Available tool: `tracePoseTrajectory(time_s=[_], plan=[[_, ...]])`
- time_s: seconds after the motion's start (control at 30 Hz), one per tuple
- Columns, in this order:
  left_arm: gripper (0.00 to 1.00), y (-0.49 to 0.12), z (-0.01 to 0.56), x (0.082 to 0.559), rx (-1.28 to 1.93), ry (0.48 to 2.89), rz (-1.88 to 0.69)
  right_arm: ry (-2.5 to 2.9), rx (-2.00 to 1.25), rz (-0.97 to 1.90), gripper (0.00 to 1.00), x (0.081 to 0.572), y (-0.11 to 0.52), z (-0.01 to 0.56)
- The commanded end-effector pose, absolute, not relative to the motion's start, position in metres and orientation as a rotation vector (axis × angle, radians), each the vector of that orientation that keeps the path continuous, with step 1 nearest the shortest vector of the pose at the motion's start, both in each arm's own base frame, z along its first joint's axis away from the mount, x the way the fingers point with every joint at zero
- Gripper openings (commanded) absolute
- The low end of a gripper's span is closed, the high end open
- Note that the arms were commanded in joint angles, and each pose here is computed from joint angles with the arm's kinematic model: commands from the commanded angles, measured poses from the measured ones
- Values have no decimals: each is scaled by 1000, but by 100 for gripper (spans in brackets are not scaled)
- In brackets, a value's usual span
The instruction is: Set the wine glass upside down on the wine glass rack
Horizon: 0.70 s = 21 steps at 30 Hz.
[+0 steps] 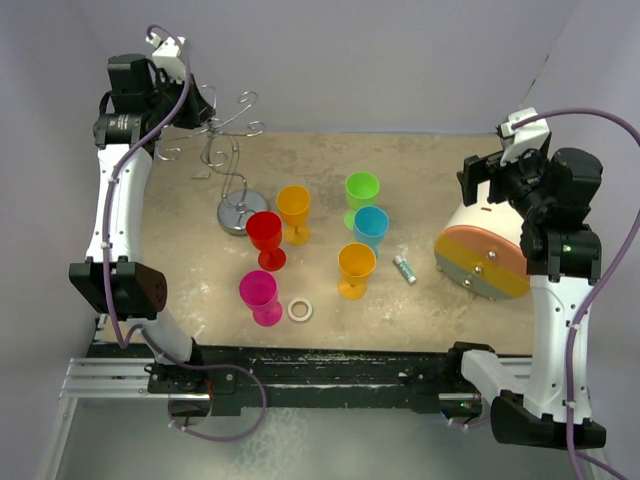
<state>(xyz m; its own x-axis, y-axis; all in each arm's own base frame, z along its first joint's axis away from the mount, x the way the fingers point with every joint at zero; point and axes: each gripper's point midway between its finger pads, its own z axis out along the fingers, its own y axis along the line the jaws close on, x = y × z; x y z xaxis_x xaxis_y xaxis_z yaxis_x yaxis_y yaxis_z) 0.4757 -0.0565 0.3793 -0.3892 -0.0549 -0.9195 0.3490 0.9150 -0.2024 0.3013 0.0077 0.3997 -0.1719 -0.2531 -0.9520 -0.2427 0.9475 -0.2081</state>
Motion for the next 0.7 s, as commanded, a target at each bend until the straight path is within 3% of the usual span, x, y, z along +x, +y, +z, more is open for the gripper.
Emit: tracePoseTrajectory(time_s=[0.0,0.67], plan=[[0,-77,446,475,283,1709,-472,1723,-385,-10,100,305,8,407],[0,-89,418,457,273,1720,-511,1680,-477,22,100,308,19,413]])
